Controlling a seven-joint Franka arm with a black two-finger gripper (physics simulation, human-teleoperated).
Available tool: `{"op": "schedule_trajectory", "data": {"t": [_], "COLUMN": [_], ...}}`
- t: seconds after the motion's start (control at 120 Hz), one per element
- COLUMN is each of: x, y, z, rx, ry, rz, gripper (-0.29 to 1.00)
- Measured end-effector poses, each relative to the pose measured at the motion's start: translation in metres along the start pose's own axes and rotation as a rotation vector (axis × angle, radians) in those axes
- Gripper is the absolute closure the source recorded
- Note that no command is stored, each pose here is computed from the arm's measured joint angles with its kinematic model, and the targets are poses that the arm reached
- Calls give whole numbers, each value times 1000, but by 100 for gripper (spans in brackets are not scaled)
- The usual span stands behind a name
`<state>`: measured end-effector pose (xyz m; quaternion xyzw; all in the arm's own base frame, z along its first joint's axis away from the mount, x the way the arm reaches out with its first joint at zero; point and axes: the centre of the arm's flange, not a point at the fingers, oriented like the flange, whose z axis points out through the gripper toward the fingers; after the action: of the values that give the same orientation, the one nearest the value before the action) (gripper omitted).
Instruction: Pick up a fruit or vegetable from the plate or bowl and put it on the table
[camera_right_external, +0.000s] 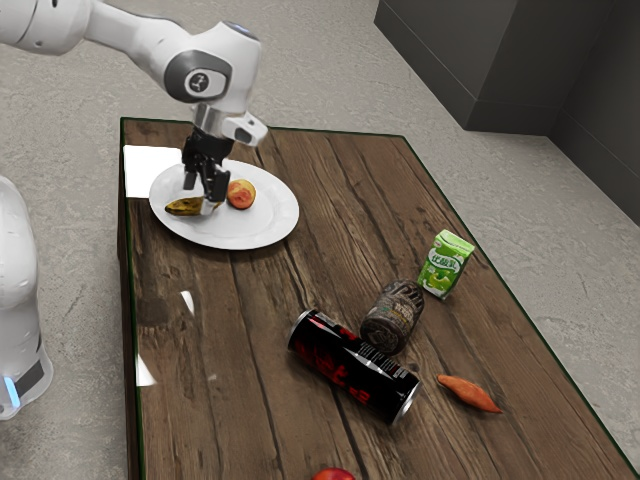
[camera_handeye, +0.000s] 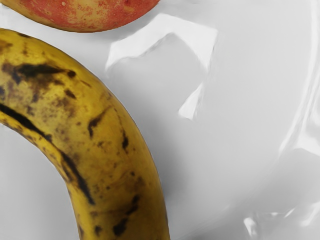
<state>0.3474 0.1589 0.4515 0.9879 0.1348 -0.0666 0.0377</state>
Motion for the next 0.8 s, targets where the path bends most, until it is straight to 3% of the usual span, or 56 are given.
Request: {"op": "schedule_trajectory", "data": {"t": [0.8], "x": [19], "y": [-17], "z": [23], "rx": [5], "ry": [80], "rz": [-78], "gripper": [3]}}
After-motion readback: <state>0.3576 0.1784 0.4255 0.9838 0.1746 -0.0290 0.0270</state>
